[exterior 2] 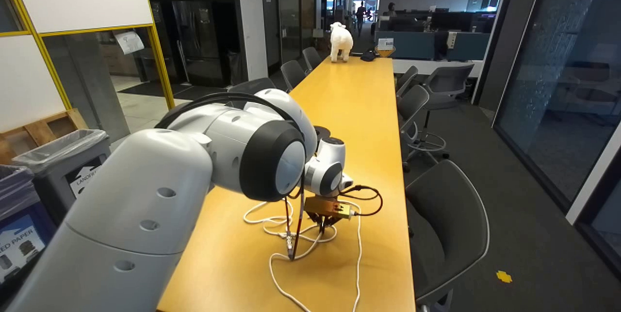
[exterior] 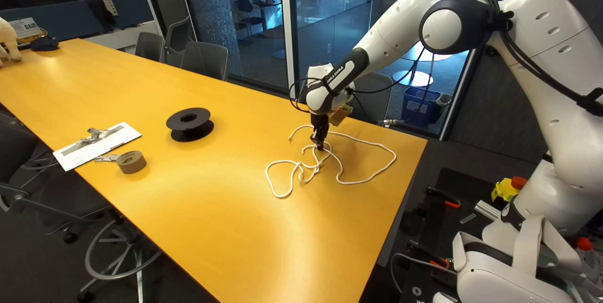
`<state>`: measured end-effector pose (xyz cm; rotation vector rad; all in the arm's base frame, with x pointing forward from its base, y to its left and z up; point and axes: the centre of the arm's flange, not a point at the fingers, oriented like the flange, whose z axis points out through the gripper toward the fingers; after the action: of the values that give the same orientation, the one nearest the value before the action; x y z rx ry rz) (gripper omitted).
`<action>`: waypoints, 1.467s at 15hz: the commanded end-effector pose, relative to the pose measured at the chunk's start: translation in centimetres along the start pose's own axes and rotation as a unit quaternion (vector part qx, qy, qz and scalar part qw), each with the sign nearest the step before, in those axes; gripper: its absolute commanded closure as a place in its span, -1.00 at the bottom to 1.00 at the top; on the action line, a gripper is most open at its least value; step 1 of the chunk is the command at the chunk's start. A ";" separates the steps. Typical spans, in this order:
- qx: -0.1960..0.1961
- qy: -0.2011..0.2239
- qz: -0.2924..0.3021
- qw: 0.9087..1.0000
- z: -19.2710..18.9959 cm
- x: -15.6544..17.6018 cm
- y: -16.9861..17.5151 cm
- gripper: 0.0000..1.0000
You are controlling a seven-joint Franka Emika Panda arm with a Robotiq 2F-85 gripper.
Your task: Separate the two white ropes
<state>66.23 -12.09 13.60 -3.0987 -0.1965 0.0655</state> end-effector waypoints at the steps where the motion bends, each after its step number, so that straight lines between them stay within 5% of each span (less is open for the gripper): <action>1: -0.009 0.018 -0.004 1.000 -1.4 0.0 -0.4 0.95; 11: -0.040 0.049 0.012 0.998 -4.8 -0.3 1.6 0.95; 22: -0.045 0.033 0.041 0.998 -4.1 -0.8 6.5 0.96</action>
<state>66.11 -18.01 17.18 -3.1845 -0.0901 -0.0507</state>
